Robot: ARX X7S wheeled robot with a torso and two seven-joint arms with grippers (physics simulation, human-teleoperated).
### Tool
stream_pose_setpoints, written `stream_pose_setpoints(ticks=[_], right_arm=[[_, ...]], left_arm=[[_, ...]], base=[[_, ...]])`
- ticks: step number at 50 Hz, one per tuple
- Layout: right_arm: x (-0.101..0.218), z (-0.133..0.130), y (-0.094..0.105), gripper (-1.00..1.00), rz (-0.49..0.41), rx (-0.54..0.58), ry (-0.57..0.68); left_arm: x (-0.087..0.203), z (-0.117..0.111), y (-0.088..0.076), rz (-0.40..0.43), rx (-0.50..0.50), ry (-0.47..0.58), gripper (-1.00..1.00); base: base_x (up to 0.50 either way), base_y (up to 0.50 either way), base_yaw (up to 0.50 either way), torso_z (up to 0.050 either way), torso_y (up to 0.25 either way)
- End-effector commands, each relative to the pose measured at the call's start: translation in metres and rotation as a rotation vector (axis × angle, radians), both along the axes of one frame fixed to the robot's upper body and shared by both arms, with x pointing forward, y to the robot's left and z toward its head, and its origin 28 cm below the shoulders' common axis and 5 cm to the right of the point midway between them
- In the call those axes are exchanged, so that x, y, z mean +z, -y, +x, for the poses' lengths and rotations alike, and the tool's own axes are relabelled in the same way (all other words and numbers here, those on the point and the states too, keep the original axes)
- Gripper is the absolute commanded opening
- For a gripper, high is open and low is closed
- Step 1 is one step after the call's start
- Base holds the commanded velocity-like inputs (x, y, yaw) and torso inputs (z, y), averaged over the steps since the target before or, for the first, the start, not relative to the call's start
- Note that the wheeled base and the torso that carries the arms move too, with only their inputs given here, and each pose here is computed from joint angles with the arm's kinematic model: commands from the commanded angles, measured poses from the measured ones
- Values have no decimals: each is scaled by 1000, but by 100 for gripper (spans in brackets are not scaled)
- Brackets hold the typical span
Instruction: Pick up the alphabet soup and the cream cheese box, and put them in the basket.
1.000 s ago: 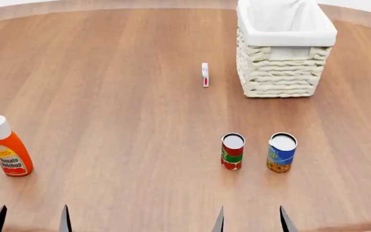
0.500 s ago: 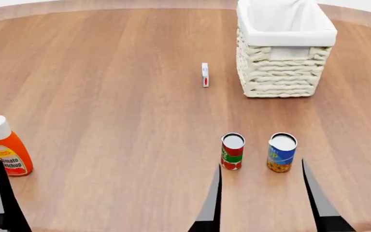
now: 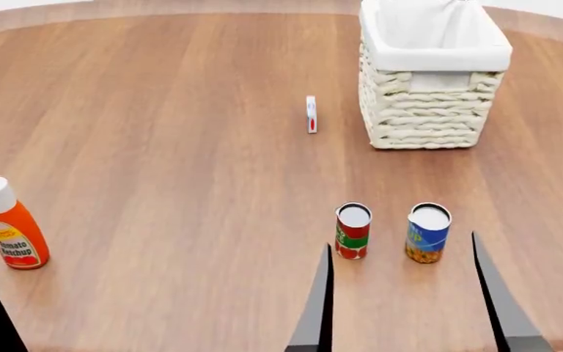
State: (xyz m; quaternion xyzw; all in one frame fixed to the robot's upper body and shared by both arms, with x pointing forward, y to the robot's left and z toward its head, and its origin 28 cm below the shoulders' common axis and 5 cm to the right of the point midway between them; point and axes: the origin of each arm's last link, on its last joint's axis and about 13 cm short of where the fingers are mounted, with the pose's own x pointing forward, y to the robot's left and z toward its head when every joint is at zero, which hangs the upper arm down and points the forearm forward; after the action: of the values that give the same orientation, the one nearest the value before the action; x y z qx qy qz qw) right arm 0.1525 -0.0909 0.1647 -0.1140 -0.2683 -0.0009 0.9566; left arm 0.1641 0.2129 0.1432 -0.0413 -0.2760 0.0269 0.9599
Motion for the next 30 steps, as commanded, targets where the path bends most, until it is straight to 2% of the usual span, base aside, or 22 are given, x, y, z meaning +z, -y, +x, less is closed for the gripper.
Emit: stream_pose_setpoints(ticks=[1,30], right_arm=[[5,-2,0,100,3,8,3],[-3,-1,0,100,8,21,-11]], left_arm=[[1,-1,0,-9,-2,4,100],[-5,0,2,3,-3,-8,100]], base=[[117,0,0,0,0],[219,0,0,0,0]])
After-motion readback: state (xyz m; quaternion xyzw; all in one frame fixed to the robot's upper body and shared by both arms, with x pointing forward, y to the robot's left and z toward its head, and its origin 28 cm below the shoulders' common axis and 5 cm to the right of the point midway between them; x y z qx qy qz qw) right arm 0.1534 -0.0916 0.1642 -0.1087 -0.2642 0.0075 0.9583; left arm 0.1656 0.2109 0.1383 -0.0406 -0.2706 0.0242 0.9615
